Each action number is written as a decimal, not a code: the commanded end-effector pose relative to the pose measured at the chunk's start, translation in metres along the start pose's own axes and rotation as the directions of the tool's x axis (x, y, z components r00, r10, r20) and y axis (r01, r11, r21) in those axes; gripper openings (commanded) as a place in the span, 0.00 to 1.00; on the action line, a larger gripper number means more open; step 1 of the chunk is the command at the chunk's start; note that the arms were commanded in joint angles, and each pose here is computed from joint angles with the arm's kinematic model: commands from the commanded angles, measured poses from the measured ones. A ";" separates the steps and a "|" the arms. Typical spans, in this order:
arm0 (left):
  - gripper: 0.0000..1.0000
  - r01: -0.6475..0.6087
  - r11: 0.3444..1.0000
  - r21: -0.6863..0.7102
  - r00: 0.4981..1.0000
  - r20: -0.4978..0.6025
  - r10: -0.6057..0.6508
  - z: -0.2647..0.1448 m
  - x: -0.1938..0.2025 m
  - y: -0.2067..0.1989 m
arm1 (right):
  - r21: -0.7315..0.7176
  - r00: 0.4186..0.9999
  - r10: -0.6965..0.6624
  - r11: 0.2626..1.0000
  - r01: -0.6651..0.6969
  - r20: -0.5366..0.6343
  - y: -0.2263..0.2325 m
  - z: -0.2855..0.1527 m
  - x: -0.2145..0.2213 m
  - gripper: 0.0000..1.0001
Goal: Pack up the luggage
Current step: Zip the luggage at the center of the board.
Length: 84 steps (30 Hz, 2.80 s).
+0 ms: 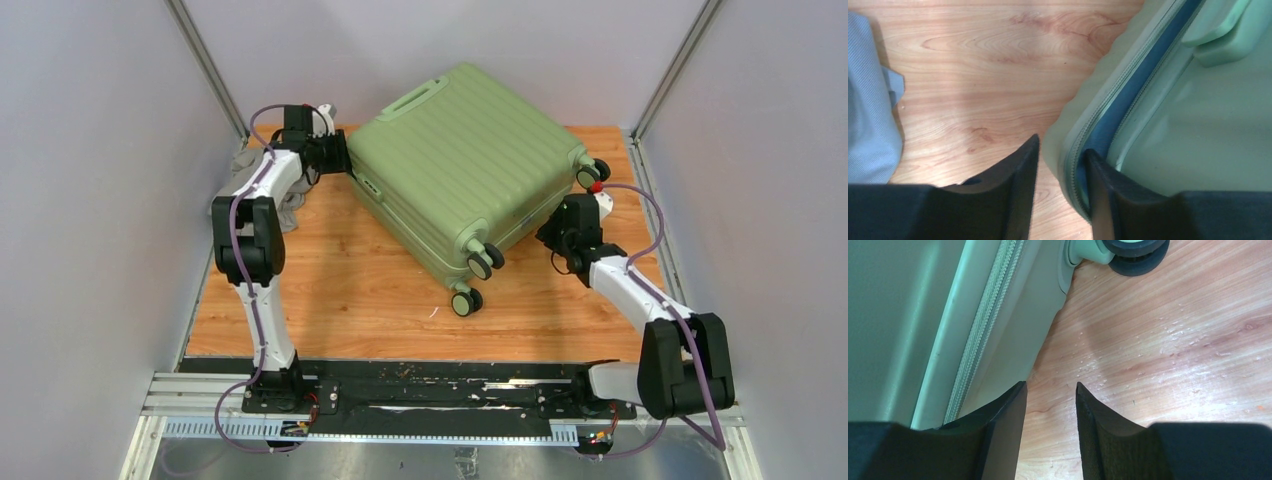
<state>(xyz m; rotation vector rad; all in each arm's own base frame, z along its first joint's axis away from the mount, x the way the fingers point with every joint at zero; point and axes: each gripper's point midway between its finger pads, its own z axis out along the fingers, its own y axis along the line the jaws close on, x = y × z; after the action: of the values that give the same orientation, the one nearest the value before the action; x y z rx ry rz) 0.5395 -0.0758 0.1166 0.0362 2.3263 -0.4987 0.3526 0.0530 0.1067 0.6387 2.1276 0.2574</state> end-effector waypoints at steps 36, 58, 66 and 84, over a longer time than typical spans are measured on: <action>0.49 -0.138 0.990 0.029 0.984 -0.109 0.140 -0.169 0.126 -0.028 | -0.432 0.984 -0.138 0.899 0.076 -0.112 0.011 -0.038 0.072 0.52; 0.76 -0.144 0.985 0.092 0.971 0.203 0.123 -0.195 -0.036 -0.070 | -0.508 0.981 -0.173 0.854 0.108 -0.082 0.024 -0.064 0.066 0.48; 0.68 -0.134 0.980 0.149 0.982 0.152 0.111 -0.138 -0.063 -0.073 | -0.481 0.976 -0.192 0.868 0.120 -0.103 0.009 -0.065 0.080 0.47; 0.42 -0.232 0.962 0.141 0.973 0.051 0.227 -0.088 -0.046 -0.085 | -0.516 0.974 -0.196 0.849 0.111 -0.113 0.009 -0.069 0.091 0.46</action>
<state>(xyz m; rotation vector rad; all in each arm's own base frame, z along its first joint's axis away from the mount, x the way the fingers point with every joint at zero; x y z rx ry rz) 0.4964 -0.1195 0.2443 0.3325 2.1824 -0.5863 0.2585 0.1123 0.0871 0.1550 2.1403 0.7574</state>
